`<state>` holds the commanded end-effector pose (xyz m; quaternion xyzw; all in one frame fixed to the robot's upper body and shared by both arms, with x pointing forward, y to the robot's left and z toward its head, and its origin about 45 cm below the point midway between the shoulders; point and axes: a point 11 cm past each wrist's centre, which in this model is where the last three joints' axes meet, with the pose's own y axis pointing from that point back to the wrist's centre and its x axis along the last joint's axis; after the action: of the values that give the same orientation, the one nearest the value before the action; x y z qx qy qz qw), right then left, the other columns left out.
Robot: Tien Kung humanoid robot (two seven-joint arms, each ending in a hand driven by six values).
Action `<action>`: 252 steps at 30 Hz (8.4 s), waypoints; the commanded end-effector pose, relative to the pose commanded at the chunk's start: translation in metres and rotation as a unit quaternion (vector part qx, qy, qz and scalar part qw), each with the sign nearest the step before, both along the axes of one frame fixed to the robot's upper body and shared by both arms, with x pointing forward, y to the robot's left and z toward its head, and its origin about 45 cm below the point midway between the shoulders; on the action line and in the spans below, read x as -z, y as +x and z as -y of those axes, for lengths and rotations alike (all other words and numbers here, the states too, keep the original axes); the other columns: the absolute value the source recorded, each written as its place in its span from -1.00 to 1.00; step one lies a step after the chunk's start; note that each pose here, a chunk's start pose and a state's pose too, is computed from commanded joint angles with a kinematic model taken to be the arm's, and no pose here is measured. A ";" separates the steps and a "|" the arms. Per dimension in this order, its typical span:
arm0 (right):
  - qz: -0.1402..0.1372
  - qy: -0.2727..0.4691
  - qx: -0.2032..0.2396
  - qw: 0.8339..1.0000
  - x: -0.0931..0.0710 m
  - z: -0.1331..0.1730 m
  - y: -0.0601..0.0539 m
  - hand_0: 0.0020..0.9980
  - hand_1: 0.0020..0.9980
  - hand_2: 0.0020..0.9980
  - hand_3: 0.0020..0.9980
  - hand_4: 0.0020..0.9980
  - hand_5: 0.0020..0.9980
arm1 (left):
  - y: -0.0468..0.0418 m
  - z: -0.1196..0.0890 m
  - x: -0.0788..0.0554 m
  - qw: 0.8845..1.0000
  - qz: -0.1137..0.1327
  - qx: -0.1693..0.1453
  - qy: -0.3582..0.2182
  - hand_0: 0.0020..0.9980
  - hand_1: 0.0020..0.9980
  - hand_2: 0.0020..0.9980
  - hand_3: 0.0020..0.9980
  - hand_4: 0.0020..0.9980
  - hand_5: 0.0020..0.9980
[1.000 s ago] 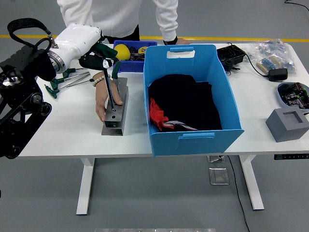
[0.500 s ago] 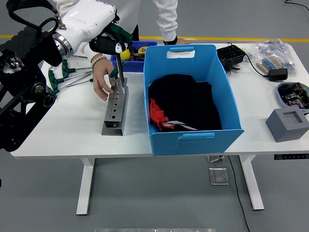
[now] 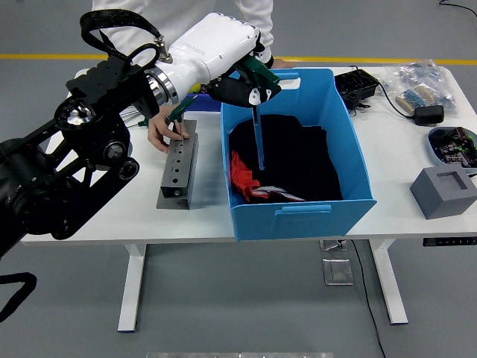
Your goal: Lift tool from toolbox,place it in box,lift tool from toolbox,place it in box
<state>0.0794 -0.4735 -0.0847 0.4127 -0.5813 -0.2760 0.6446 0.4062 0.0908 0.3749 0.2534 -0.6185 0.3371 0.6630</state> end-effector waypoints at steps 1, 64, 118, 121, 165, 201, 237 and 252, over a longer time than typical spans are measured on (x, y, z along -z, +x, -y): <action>0.001 0.000 0.000 1.000 0.000 0.000 0.001 0.25 0.24 0.36 0.06 0.57 0.14 | 0.0008 0.003 0.003 1.000 -0.003 0.004 0.000 -0.60 -0.99 -0.91 -0.76 0.40 -0.16; 0.000 -0.005 -0.018 1.000 -0.005 0.007 0.010 0.25 0.24 0.37 0.07 0.57 0.14 | 0.0484 -0.026 0.092 0.988 -0.069 -0.050 0.128 -0.04 0.07 0.09 0.18 0.60 -0.01; 0.001 -0.005 -0.020 1.000 -0.005 0.007 0.011 0.25 0.24 0.36 0.06 0.57 0.14 | 0.0617 -0.117 0.086 0.976 -0.055 -0.208 -0.033 0.25 0.39 0.49 0.29 0.71 0.14; 0.001 -0.004 -0.019 1.000 -0.005 0.007 0.011 0.25 0.24 0.36 0.06 0.57 0.14 | 0.0513 -0.141 0.085 0.952 -0.072 -0.257 -0.151 0.25 0.39 0.49 0.29 0.71 0.14; -0.005 -0.004 -0.027 1.000 -0.003 0.003 0.009 0.24 0.24 0.36 0.06 0.56 0.14 | -0.0145 -0.138 0.226 0.340 -0.521 -0.300 -0.723 -0.28 0.08 0.36 0.87 0.59 0.74; 0.002 -0.005 -0.033 0.999 -0.005 0.003 0.019 0.24 0.24 0.36 0.06 0.55 0.14 | 0.0134 -0.120 0.234 0.329 -0.556 -0.249 -0.722 -0.08 0.24 0.54 0.91 0.73 0.84; 0.005 -0.005 -0.043 0.999 -0.007 0.002 0.028 0.24 0.24 0.36 0.06 0.55 0.14 | 0.0346 -0.119 0.227 0.315 -0.542 -0.236 -0.743 0.10 0.32 0.65 0.82 0.81 0.93; -0.003 -0.004 -0.042 0.999 -0.005 0.002 0.020 0.24 0.24 0.36 0.06 0.55 0.14 | 0.0319 -0.111 0.220 0.316 -0.547 -0.222 -0.743 0.20 0.40 0.76 0.74 0.80 0.96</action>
<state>0.0995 -0.4751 -0.0797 0.4337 -0.5622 -0.2476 0.6592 0.4381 0.2022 0.1548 -0.0906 0.4737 0.5745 0.6613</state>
